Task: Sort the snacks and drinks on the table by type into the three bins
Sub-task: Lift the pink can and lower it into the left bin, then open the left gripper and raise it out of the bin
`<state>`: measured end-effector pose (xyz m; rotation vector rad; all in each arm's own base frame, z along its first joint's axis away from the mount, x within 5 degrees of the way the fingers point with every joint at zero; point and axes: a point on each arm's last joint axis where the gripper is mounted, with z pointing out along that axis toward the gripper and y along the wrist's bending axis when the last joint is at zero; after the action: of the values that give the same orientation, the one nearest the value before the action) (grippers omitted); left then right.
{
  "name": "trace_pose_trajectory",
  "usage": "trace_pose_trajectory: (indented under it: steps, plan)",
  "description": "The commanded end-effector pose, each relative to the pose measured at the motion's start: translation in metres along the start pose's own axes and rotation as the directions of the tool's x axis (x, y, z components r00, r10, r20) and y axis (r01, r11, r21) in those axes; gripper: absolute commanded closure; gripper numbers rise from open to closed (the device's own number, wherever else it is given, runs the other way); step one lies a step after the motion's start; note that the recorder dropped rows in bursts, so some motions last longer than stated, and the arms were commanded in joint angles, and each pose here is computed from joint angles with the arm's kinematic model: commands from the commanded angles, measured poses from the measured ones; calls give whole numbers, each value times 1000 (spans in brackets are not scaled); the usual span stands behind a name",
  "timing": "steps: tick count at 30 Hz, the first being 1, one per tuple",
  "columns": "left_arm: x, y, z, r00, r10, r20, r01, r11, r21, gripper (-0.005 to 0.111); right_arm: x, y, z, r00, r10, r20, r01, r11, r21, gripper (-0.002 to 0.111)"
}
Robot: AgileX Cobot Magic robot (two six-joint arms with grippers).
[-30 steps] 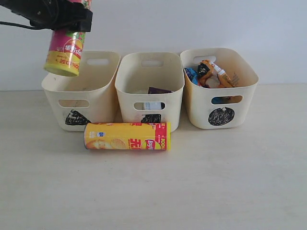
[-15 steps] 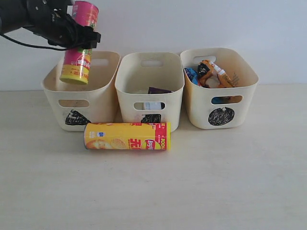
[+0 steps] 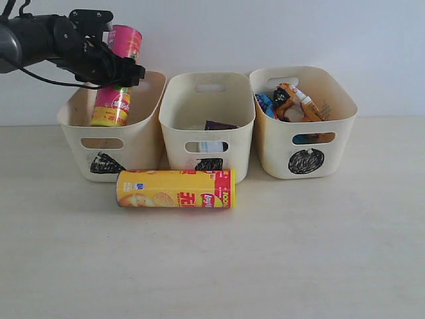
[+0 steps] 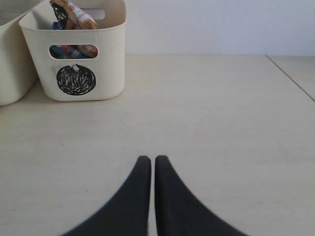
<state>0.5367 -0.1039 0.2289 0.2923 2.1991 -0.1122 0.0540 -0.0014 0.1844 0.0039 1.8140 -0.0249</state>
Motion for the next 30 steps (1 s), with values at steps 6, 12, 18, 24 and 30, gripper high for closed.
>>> trace_pose_trajectory:
  steps: [6, 12, 18, 24, 30]
  plan:
    - [-4, 3, -4, 1000, 4, 10, -4, 1000, -5, 24, 0, 0, 0, 1000, 3, 8, -3, 1000, 2, 108]
    - [-10, 2, -15, 1000, 5, 0, -5, 1000, -2, 24, 0, 0, 0, 1000, 3, 8, -3, 1000, 2, 108]
    - [-30, 1, -52, 996, 92, -15, -92, 996, 8, 33, 0, 0, 0, 1000, 3, 8, -3, 1000, 2, 108]
    - [-40, -1, -98, 960, 254, -121, -248, 967, 60, 92, 0, 0, 0, 1000, 3, 8, -3, 1000, 2, 108]
    - [-36, -4, -129, 900, 354, -256, -326, 934, 147, 103, 0, 0, 0, 1000, 3, 8, -3, 1000, 2, 108]
